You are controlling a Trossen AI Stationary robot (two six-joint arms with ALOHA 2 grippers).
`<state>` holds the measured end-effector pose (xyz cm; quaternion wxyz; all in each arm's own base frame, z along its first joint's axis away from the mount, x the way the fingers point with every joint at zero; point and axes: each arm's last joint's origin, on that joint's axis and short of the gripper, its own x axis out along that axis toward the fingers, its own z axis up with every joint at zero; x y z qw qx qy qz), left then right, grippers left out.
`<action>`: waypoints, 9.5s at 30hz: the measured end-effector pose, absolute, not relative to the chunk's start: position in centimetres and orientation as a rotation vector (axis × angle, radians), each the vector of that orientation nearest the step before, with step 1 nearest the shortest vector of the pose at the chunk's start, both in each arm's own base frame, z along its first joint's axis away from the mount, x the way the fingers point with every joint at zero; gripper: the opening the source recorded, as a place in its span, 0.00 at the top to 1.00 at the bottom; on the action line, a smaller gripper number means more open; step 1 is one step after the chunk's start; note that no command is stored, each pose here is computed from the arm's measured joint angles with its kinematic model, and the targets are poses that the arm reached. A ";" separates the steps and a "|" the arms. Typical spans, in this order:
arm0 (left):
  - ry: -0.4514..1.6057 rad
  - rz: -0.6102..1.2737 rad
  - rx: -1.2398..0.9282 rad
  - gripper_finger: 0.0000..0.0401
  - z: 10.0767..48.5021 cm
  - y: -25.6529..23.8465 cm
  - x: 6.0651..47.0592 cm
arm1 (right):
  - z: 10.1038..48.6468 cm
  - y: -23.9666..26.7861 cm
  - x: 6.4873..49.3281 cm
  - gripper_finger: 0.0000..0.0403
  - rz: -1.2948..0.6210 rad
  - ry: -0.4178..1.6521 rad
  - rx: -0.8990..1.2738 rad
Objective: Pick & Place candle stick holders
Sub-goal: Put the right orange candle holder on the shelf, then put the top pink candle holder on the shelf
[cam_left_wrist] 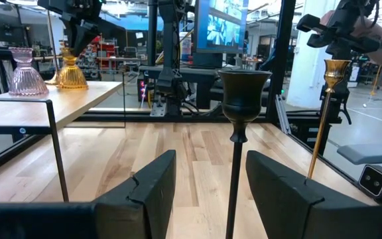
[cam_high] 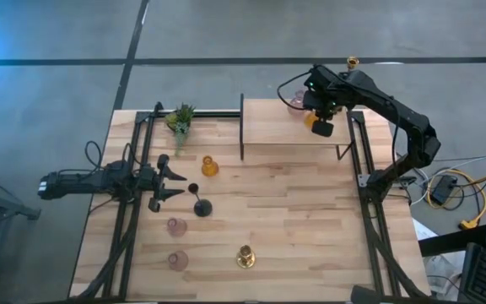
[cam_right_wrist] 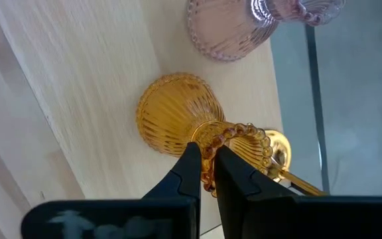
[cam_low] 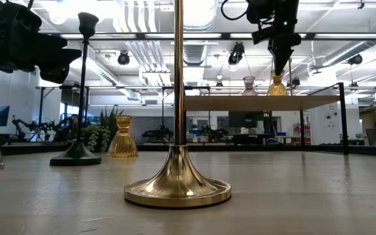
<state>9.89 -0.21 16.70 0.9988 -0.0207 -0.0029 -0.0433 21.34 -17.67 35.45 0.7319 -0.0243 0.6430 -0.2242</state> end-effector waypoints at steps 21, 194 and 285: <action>-0.006 -0.087 -0.041 0.53 16.7 -0.2 9.9 | 35.2 -17.8 21.5 0.85 -0.493 1.407 -0.045; 0.899 0.443 -0.082 0.93 40.4 -2.8 11.2 | 39.8 -2.1 17.9 0.87 -0.296 0.928 0.096; 0.105 0.247 -0.039 0.69 37.1 1.3 32.3 | 37.0 3.4 31.5 0.74 -0.673 0.669 -0.795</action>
